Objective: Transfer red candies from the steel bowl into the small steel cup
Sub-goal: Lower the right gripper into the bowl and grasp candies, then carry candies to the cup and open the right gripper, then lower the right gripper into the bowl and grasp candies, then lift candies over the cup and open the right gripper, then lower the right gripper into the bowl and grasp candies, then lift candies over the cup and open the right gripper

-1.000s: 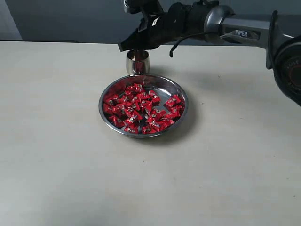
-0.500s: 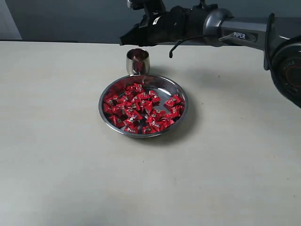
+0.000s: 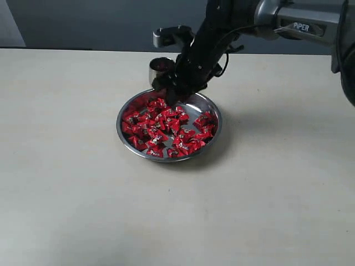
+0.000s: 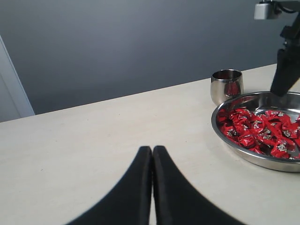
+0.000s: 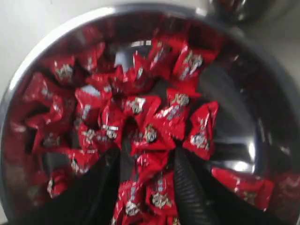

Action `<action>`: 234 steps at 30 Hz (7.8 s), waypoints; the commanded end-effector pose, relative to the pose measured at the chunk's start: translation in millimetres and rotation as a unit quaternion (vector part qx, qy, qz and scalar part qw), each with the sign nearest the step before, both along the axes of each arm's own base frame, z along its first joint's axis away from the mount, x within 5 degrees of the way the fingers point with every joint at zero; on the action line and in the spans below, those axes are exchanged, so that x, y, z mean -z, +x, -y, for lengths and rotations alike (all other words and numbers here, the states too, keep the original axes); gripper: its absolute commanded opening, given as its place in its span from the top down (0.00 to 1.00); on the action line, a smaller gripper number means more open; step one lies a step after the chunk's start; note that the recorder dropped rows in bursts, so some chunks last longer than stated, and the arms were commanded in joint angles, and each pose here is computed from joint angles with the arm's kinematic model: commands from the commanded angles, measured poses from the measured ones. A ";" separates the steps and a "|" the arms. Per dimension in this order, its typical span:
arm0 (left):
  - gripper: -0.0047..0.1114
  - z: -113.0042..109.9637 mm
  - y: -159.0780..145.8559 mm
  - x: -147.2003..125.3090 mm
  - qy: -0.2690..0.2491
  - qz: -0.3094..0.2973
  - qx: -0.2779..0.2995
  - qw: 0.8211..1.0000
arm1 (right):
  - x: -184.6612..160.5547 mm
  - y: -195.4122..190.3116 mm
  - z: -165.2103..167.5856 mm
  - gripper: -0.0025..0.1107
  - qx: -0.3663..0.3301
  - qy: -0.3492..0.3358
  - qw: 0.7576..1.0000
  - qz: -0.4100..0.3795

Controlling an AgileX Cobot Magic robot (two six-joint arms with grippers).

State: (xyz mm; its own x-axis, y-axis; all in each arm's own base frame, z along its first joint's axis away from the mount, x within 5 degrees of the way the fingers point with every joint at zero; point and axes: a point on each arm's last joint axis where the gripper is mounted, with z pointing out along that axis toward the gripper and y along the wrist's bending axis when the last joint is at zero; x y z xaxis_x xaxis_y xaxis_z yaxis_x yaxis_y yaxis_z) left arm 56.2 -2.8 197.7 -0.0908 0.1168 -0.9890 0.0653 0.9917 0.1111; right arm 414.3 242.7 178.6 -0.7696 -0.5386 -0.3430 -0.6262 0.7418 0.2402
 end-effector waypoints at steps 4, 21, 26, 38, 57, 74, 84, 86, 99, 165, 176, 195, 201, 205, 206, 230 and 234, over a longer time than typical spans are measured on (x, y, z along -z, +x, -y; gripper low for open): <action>0.94 0.0 -0.2 0.9 -0.001 0.002 0.000 1.000 | 28.6 -9.0 -4.1 0.64 -0.028 -0.029 0.997 -0.065; 0.94 0.0 -0.2 0.9 -0.001 0.002 0.000 1.000 | 51.7 -10.9 -18.7 0.75 -0.043 -0.047 0.997 -0.046; 0.94 0.0 -0.2 0.9 -0.001 0.002 0.000 1.000 | 51.8 -8.6 -18.2 0.94 -0.042 -0.050 0.997 -0.033; 0.94 0.0 -0.2 0.9 -0.001 0.002 0.000 1.000 | 12.1 -6.6 -17.5 0.98 -0.038 -0.030 0.999 0.024; 0.94 0.0 -0.2 0.9 -0.001 0.002 0.000 1.000 | -46.5 35.3 -15.8 0.98 0.045 0.062 0.950 0.302; 0.94 0.0 -0.2 0.9 -0.001 0.002 0.000 1.000 | 3.8 55.3 -4.6 0.63 0.104 0.079 0.957 0.260; 0.94 0.0 -0.2 0.9 -0.001 0.002 0.000 1.000 | -9.5 15.8 2.0 0.61 0.031 0.018 0.996 0.081; 0.94 0.0 -0.2 0.9 -0.001 0.002 0.000 1.000 | -6.3 14.4 4.7 0.61 0.020 -0.003 0.997 0.075; 0.94 0.0 -0.2 0.9 -0.001 0.002 0.000 1.000 | 38.0 16.5 5.7 0.61 0.008 -0.040 0.999 0.034; 0.94 0.0 -0.2 0.9 -0.001 0.002 0.000 1.000 | -16.1 47.2 -5.1 0.65 0.110 0.093 0.981 0.129; 0.94 0.0 -0.2 0.9 -0.001 0.002 0.000 1.000 | 18.3 22.4 -0.3 0.65 0.039 0.013 0.999 -0.023; 0.94 0.0 -0.2 0.9 -0.001 0.002 0.000 1.000 | 60.9 20.0 -11.4 0.70 0.031 -0.007 0.998 -0.048; 0.94 0.0 -0.2 0.9 -0.001 0.002 0.000 1.000 | 59.9 19.8 -11.2 0.98 0.030 -0.007 0.998 -0.048; 0.94 0.0 -0.2 0.9 -0.001 0.002 0.000 1.000 | 50.7 17.5 -10.4 0.98 0.025 -0.008 0.998 -0.051; 0.94 0.0 -0.2 0.9 -0.001 0.002 0.000 1.000 | 45.6 17.4 -9.8 0.98 0.023 -0.009 0.999 -0.046; 0.94 0.0 -0.2 0.9 -0.001 0.002 0.000 1.000 | -3.8 64.6 -12.9 0.98 0.122 0.103 0.959 0.233; 0.94 0.0 -0.2 0.9 -0.001 0.002 0.000 1.000 | 5.1 69.1 -6.2 0.96 0.134 0.102 0.960 0.223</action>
State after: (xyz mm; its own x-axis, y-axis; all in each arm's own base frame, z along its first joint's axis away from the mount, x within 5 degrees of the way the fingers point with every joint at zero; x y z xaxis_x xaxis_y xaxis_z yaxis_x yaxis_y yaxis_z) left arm 56.2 -2.8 197.7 -0.0908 0.1168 -0.9890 0.0653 0.9917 0.1111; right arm 477.2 256.7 173.0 -0.6296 -0.2508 -0.7353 -0.5107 0.8468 0.1485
